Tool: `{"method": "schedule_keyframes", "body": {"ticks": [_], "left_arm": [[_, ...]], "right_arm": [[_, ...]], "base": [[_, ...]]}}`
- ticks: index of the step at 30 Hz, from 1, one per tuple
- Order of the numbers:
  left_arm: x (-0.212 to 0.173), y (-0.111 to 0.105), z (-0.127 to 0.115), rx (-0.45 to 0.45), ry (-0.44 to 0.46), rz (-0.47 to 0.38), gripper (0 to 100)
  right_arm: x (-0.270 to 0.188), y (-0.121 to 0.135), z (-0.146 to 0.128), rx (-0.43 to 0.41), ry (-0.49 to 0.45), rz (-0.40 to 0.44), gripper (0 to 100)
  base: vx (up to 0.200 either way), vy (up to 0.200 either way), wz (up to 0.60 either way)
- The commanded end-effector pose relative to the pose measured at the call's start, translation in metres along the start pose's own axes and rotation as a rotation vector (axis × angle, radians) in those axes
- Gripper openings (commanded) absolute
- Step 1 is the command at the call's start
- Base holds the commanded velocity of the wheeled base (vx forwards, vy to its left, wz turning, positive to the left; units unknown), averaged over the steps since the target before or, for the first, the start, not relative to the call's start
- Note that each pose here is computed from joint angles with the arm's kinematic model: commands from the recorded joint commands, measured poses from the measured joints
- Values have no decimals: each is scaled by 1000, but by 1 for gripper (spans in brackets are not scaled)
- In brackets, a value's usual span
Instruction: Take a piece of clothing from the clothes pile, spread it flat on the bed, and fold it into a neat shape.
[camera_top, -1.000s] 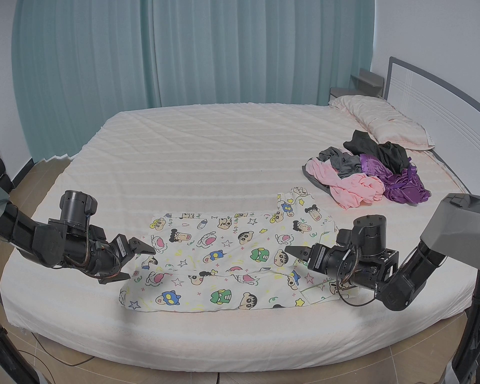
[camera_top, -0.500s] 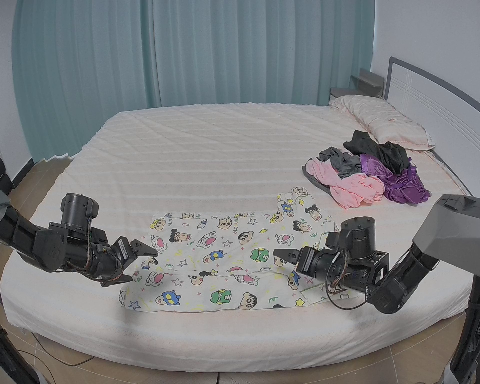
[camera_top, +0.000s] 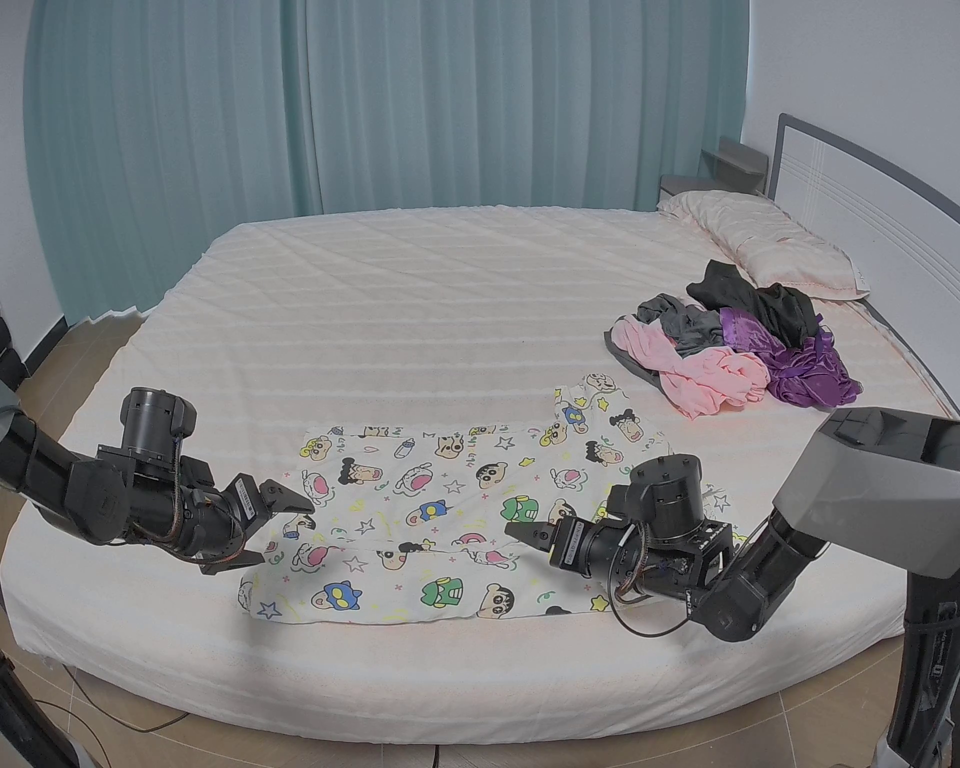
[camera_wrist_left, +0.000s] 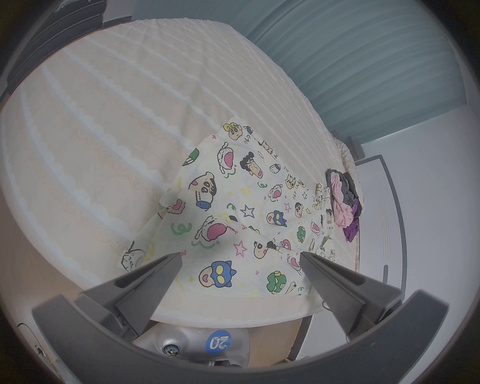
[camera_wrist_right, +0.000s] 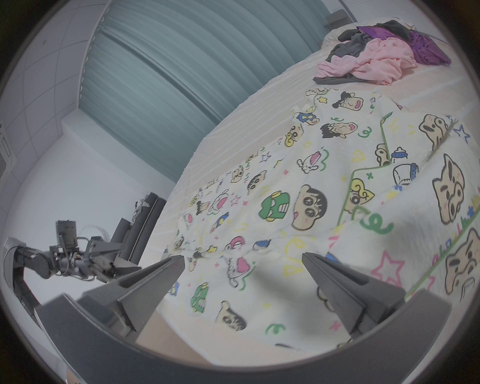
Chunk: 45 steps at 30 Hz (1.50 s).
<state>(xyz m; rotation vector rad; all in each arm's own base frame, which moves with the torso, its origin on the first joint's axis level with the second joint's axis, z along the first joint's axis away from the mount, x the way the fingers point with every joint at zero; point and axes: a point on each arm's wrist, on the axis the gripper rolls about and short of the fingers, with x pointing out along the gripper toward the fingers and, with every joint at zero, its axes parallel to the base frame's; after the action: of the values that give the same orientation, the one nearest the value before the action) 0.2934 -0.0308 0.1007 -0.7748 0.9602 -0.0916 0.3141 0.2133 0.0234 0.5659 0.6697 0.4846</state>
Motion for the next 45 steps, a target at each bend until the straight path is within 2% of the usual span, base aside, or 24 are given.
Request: {"method": "schedule_keyframes", "body": {"ticks": [1, 9, 12, 14, 15, 17, 18, 22, 29, 35, 40, 45], "left_arm": [[0, 1, -1, -1, 3, 2, 100], [0, 1, -1, -2, 1, 2, 100], [-2, -1, -1, -16, -4, -4, 100], [-2, -1, -1, -16, -4, -4, 100], [-5, -4, 1, -59, -4, -25, 100], [-5, -4, 1, -61, -3, -27, 100], [-4, -4, 1, -73, 0, -30, 100], [-4, -3, 0, -76, 3, -27, 100], [-3, -2, 0, -72, 7, -25, 100], [-2, -1, -1, -71, 14, -25, 100], [0, 2, -6, -36, 0, -90, 100], [3, 5, -4, -42, -15, -99, 100]], "right_arm": [[19, -19, -2, 15, 3, -39, 100], [21, -19, 3, 17, -18, -26, 100], [2, -2, 18, 7, -78, 25, 100], [2, -2, 18, 7, -78, 25, 100], [-24, 7, 29, 0, -110, 26, 100], [-25, 8, 29, -1, -112, 28, 100], [-47, 5, 37, 8, -150, -22, 100], [-68, -16, 41, 15, -186, -127, 100], [-90, -46, 34, 67, -182, -255, 100], [-91, -52, 32, 93, -175, -272, 100], [-90, -53, 31, 125, -177, -271, 100], [-91, -56, 30, 134, -174, -281, 100]], "base": [[0, 0, 0], [0, 0, 0], [0, 0, 0], [0, 0, 0], [0, 0, 0], [0, 0, 0], [0, 0, 0], [200, 0, 0], [200, 0, 0], [33, 0, 0], [0, 0, 0], [0, 0, 0]]}}
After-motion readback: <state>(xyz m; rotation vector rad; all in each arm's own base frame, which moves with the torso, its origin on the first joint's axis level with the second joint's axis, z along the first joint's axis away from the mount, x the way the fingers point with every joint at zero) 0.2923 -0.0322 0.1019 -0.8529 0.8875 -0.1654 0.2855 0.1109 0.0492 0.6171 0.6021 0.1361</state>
